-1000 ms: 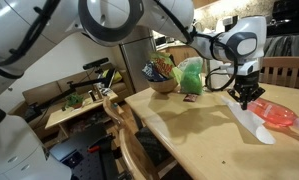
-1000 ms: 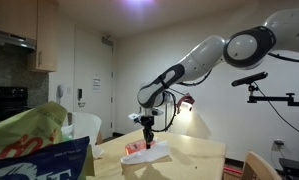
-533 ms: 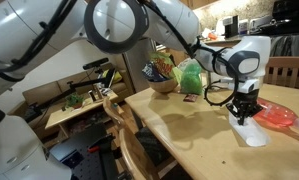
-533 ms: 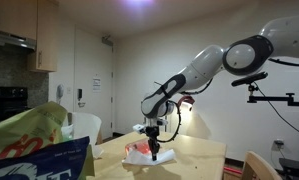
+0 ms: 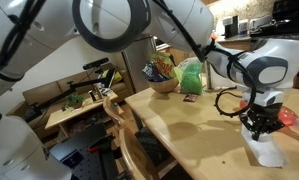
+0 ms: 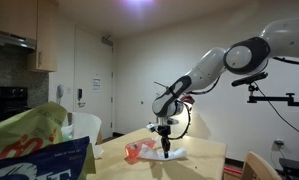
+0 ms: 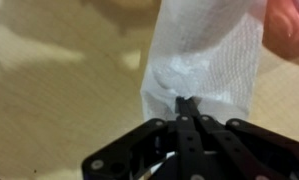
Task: Move the piece of tissue at the right to the left
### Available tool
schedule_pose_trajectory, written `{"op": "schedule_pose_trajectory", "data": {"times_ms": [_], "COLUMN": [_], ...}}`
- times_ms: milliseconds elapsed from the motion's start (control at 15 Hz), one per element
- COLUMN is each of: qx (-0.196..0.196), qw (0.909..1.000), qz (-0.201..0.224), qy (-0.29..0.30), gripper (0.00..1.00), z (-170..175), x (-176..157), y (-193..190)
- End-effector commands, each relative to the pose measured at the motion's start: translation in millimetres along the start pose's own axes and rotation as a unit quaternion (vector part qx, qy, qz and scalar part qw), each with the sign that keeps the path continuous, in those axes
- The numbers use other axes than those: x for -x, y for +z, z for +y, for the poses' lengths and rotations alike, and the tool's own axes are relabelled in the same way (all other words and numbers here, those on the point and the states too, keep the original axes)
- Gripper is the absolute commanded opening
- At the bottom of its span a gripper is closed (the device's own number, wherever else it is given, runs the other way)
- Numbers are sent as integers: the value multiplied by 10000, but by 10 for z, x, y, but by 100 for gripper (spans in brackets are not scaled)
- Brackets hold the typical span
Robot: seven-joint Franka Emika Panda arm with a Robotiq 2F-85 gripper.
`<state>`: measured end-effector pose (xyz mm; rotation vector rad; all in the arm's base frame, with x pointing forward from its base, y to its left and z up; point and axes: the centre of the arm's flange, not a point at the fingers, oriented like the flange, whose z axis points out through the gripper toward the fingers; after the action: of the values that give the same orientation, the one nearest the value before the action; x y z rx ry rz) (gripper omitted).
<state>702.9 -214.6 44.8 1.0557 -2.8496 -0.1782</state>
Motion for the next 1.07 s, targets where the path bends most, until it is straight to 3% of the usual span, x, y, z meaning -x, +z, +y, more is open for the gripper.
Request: {"op": "schedule_pose_trajectory", "data": {"times_ms": [0,333,667,1000], "qx": [201,474,726,442], "qw": [9981,9924,9782,9741], "qz": [125,184,245,174], "qy": [569,1123,1930,2213], "gripper": [0,0,0,0], "z": [85,60,129,94], "x": [-549,-955,-1290,-1253], "y": [268,488,643,301]}}
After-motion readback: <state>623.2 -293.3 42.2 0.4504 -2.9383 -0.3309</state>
